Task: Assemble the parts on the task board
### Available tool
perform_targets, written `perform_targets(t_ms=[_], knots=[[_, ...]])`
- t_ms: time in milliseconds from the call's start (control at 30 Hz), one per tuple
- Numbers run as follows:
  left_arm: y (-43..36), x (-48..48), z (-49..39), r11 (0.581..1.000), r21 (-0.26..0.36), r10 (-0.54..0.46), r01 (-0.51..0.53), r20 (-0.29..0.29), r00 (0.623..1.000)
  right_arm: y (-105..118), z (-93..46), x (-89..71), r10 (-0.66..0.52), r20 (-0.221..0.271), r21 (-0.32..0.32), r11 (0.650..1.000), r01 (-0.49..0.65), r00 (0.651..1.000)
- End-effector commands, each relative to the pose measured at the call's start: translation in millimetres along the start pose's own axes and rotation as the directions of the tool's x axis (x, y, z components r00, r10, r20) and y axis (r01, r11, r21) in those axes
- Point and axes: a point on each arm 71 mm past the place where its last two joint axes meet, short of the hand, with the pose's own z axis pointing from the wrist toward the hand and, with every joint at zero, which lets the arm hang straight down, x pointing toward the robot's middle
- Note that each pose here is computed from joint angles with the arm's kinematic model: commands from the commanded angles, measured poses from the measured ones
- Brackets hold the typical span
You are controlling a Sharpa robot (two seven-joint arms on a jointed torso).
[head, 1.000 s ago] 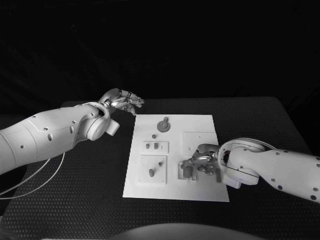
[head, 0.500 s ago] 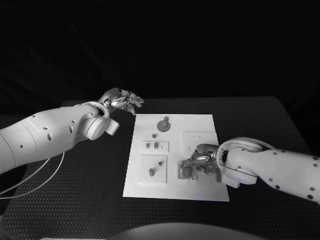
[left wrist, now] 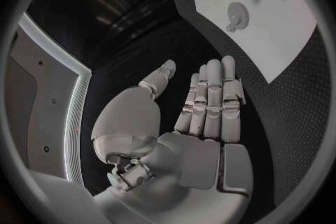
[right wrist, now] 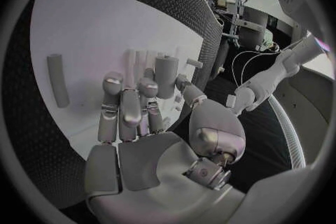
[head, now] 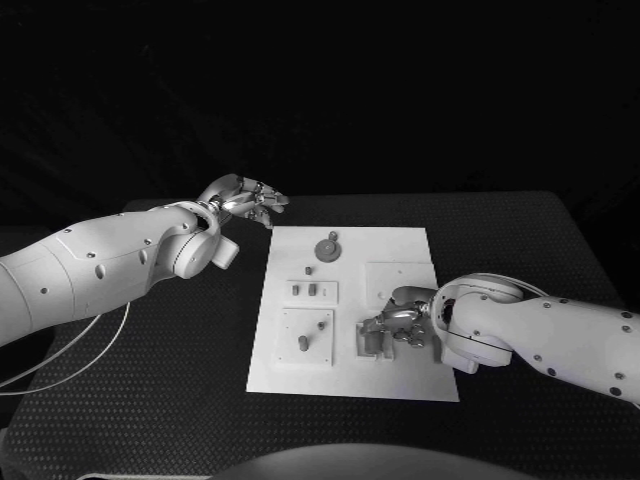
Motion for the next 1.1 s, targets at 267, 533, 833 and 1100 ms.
perform_targets(t_ms=[267, 533, 833, 1100], knots=[[-0.9, 0.4, -0.4, 1.0, 0.004, -0.009, 0.009, -0.011, 1.0, -0.5, 2.9, 10.7, -0.011, -0.042, -0.001, 1.0, 0.011, 0.999], [-1.1, 0.7, -0.2, 1.0, 0.005, -0.009, 0.009, -0.011, 1.0, -1.6, 3.3, 9.8, -0.006, -0.034, 0.001, 1.0, 0.006, 0.999], [-0.9, 0.4, -0.4, 1.0, 0.004, -0.009, 0.009, -0.011, 1.0, -2.3, 3.8, 9.2, -0.004, -0.029, 0.004, 1.0, 0.004, 1.0], [-0.9, 0.3, -0.4, 1.0, 0.004, -0.009, 0.009, -0.01, 1.0, -2.7, 4.0, 9.3, 0.0, -0.032, 0.004, 1.0, 0.0, 0.999]])
